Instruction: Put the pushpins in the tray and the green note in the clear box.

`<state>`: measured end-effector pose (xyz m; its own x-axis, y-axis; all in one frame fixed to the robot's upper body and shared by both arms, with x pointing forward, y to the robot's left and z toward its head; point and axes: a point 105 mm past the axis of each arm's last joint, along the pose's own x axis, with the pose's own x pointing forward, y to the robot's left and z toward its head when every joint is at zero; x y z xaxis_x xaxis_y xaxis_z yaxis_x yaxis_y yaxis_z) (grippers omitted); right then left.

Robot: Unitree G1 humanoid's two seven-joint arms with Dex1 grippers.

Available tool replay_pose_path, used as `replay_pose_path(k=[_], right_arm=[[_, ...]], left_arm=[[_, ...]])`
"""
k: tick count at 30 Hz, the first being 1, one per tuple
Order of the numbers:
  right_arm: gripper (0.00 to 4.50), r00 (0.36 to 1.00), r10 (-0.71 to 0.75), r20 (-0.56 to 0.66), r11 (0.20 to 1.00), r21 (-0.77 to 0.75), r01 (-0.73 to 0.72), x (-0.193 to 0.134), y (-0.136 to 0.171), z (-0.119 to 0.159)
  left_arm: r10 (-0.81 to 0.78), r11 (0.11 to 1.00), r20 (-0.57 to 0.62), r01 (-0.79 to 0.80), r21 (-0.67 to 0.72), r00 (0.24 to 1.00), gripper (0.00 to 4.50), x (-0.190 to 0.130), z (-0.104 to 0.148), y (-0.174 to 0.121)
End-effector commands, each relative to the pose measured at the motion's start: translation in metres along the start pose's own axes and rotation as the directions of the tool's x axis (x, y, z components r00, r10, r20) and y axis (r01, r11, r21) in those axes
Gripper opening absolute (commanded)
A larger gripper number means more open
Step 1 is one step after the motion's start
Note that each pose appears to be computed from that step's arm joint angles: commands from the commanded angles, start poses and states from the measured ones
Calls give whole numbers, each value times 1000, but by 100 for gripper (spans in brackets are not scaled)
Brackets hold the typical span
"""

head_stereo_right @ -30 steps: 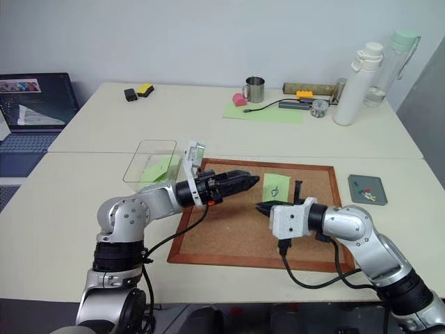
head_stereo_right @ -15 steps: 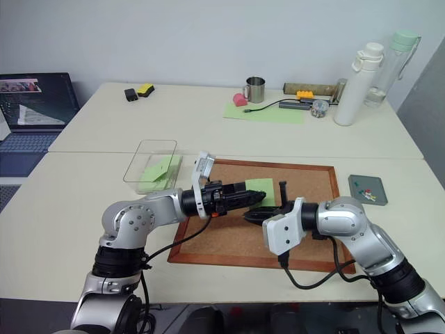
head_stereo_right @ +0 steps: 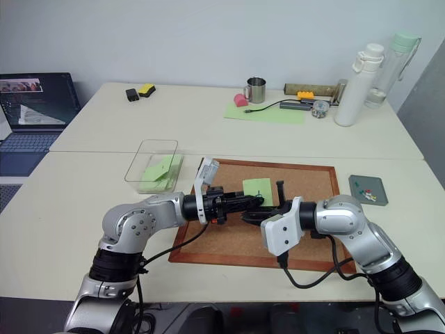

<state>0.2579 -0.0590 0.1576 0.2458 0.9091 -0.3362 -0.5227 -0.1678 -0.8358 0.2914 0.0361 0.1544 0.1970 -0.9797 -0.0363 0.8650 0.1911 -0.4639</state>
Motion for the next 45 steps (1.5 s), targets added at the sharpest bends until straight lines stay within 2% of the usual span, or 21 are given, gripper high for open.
replay_pose_path(k=[1,3,11,15,17,19,20,22,25,29,31,32,36,40,45], right_arm=[[0,999,-25,20,998,-51,26,-4,-10,9],[0,999,-28,18,998,-51,29,-4,-10,9],[0,997,-79,1,996,-35,79,-11,-19,8],[0,994,-113,-10,994,-5,112,-20,-22,7],[0,990,-140,-11,989,38,140,-25,-23,8],[0,972,-231,-45,961,145,235,-35,-31,2],[0,948,-303,-92,923,221,317,-45,-37,-8],[0,859,-447,-251,785,351,511,-74,-50,-40],[0,656,-550,-517,527,394,753,-128,-50,-91],[0,376,-513,-771,165,341,925,-191,-22,-140],[0,279,-457,-845,27,300,953,-214,-4,-156],[0,253,-433,-865,-6,284,959,-222,4,-162],[0,245,-379,-892,-107,305,946,-233,16,-176],[0,298,-376,-878,-105,359,927,-226,13,-184],[0,340,-359,-869,-152,413,898,-220,16,-195]], left_arm=[[-20,998,6,20,62,1000,37,1,6,-7],[-9,998,6,9,66,1000,4,1,6,-5],[178,972,-47,-168,164,983,4,-7,-4,29],[212,959,-38,-200,199,977,4,-10,-2,38],[212,957,-26,-202,210,977,4,-10,1,39],[208,948,-3,-201,245,978,4,-8,8,37],[205,939,11,-200,281,979,4,-6,13,35],[165,916,32,-165,365,986,4,1,24,22],[101,868,37,-107,484,994,4,10,36,4],[82,721,-25,-42,691,996,4,24,35,-9],[47,694,-20,-18,720,999,4,32,37,-18],[36,682,-21,-9,731,999,4,36,38,-21],[37,615,-78,39,788,996,4,41,26,-19],[33,618,-69,34,785,997,4,43,25,-18],[32,614,-74,39,788,997,4,41,23,-17]])
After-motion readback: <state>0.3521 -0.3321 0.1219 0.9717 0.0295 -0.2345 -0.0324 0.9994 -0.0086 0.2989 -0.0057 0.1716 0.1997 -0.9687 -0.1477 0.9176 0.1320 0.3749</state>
